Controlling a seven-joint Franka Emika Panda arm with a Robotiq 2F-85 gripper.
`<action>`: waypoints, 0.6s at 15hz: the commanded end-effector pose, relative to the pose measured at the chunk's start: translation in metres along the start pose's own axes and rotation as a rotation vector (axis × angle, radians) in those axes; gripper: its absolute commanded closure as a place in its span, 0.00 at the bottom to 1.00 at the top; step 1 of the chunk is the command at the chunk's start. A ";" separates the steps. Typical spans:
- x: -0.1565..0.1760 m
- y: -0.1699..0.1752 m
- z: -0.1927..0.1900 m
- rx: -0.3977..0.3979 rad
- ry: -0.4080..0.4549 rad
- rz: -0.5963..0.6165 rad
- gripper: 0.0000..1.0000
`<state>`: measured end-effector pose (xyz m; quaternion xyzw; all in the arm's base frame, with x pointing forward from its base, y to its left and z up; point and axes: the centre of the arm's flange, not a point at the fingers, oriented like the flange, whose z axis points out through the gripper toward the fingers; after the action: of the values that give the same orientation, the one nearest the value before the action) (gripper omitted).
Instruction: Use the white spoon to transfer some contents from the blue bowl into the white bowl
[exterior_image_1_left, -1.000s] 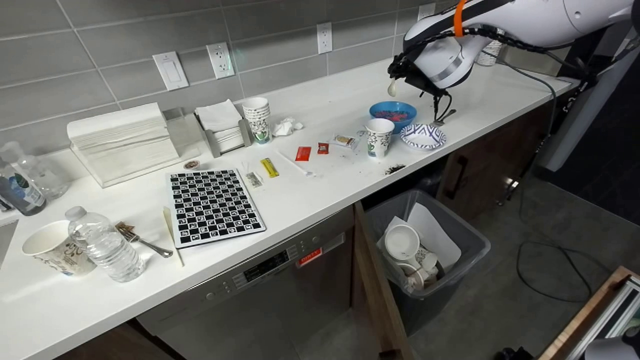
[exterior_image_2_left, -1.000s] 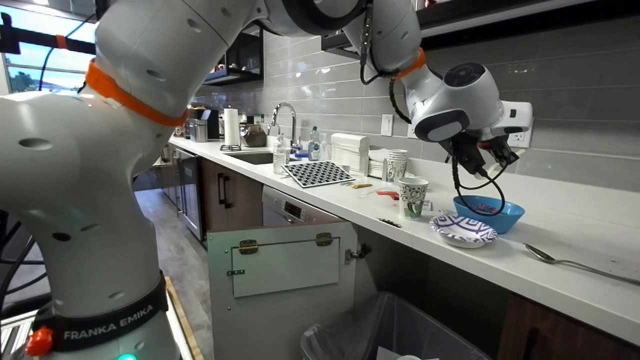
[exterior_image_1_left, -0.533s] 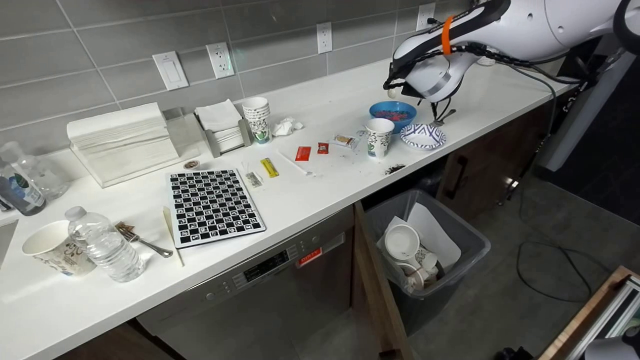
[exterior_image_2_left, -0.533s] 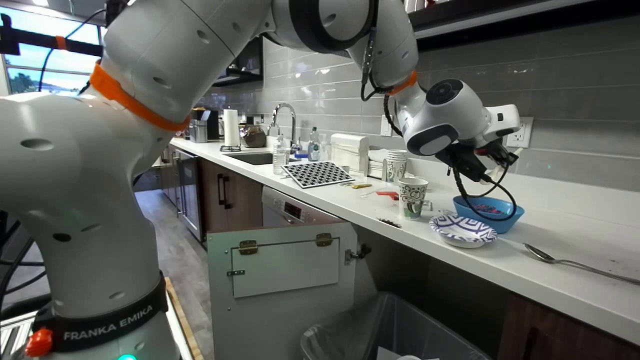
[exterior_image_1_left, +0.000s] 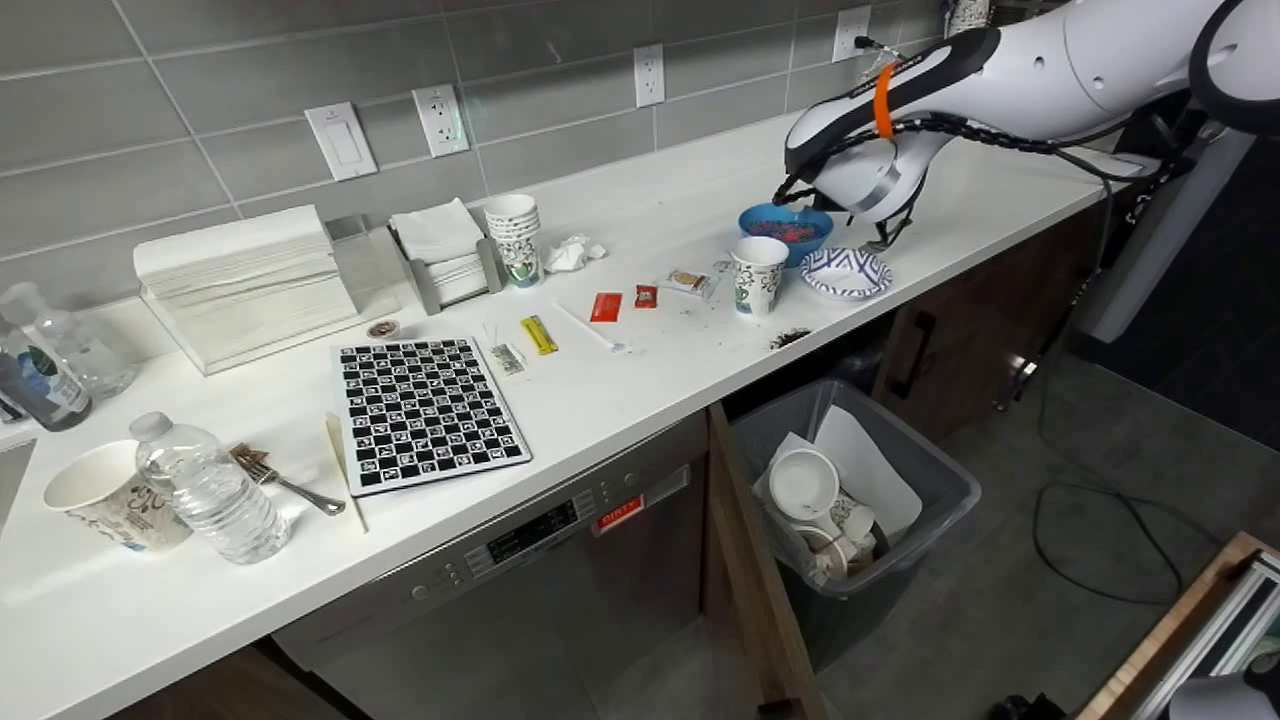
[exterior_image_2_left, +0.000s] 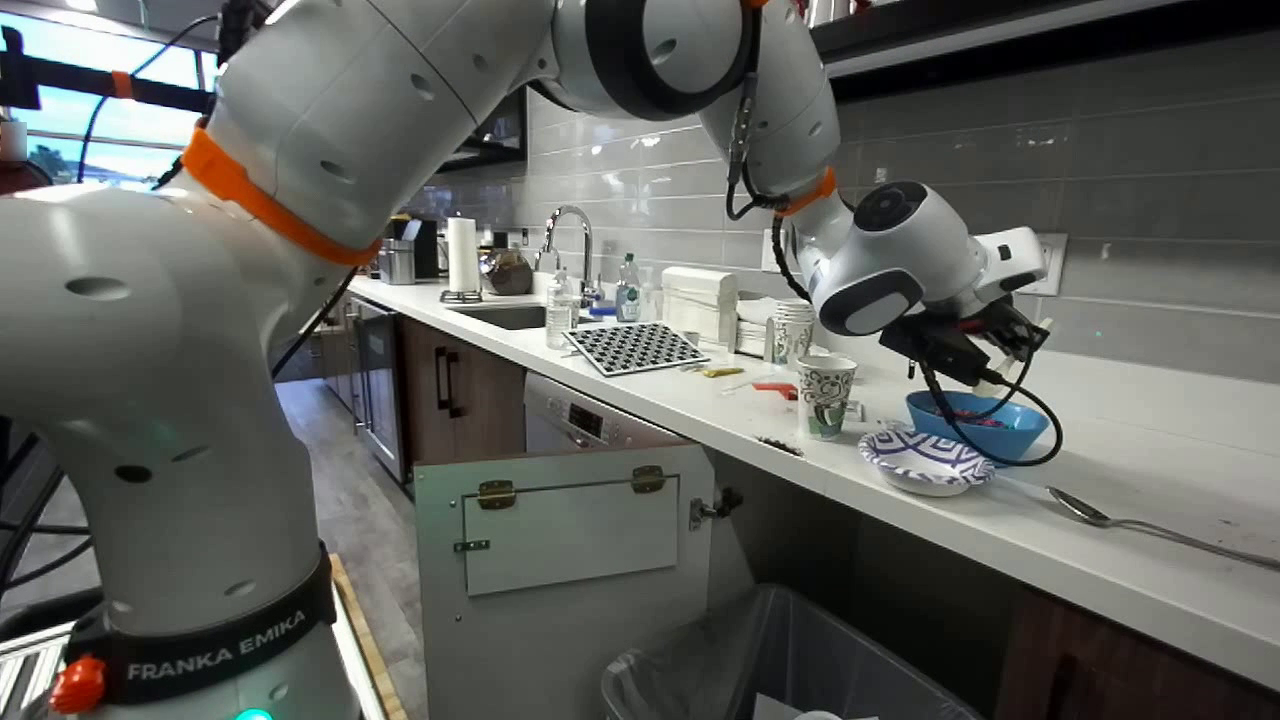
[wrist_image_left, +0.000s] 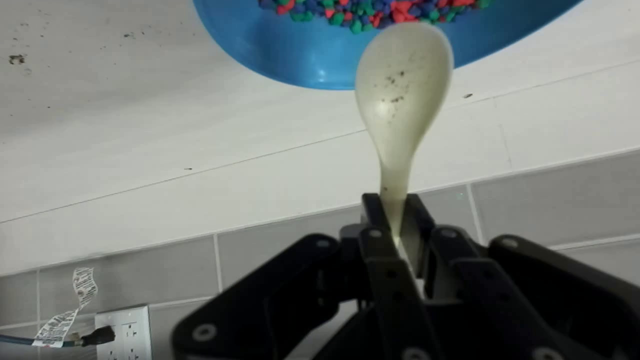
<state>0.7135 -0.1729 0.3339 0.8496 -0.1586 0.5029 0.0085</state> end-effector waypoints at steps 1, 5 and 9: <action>-0.005 -0.006 0.016 -0.011 -0.028 -0.062 0.97; -0.014 -0.012 0.025 -0.032 -0.050 -0.118 0.97; -0.016 -0.016 0.034 -0.047 -0.057 -0.169 0.97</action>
<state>0.7239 -0.1606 0.3121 0.8682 -0.1037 0.4816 0.0597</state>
